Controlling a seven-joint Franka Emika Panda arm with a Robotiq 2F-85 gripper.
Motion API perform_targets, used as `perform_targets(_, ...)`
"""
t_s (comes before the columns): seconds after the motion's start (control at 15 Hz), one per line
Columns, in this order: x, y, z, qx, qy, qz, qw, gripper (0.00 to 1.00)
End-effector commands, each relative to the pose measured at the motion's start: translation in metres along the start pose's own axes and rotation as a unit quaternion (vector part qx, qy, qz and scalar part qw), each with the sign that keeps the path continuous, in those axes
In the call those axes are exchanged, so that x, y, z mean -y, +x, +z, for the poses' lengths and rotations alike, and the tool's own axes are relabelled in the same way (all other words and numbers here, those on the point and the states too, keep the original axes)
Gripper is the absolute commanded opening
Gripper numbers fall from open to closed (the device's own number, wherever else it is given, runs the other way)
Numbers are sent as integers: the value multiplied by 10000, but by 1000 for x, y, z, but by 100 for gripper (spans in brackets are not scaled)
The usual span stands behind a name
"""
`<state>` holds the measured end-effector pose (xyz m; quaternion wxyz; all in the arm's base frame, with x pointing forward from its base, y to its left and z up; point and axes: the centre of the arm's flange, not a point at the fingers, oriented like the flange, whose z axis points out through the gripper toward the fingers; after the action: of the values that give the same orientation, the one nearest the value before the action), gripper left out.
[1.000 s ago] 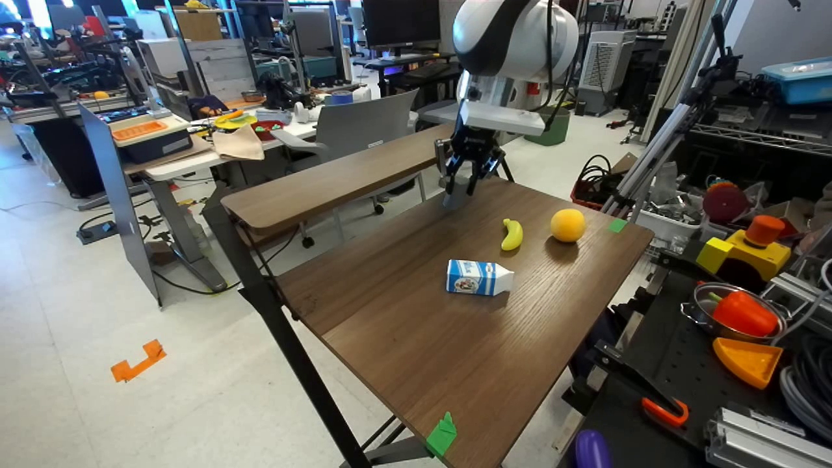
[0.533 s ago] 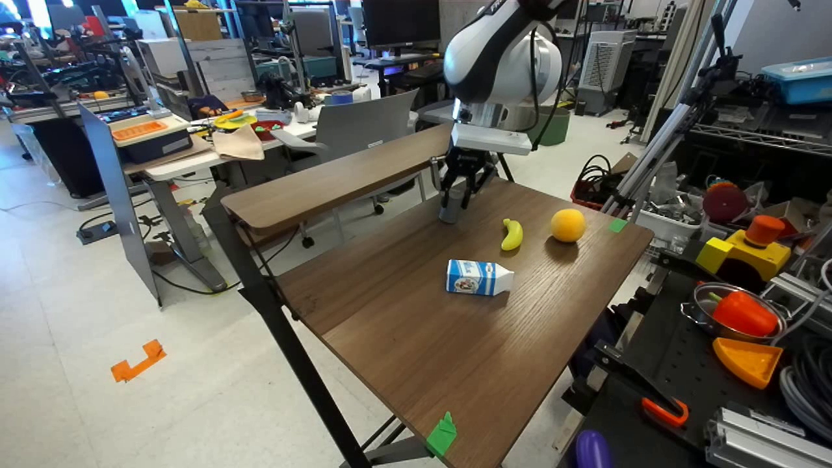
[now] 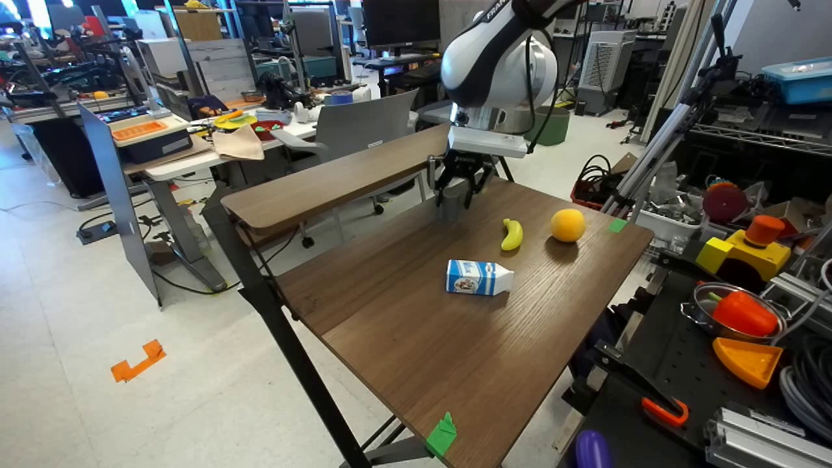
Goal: Move the cylinder forward
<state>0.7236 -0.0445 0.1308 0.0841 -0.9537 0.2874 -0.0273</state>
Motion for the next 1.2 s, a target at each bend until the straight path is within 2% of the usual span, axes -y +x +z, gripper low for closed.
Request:
perform_targets(0.0, 1, 2, 0, -29, -74, 55, 10000, 98)
perform_targets(0.27, -4, -14, -22, -42, -110, 4, 9999, 100)
perform_targets(0.73, -42, -68, -114, 178, -239, 47, 9995, 100)
perform_targets(0.87, -58, -87, -139, 345, -435, -10, 9985, 100)
perform_targets(1.07, -85, -115, -171, 897, -1041, -77, 9905, 100)
perform_targets(1.13, -69, -85, -140, 684, -734, -50, 9949, 100)
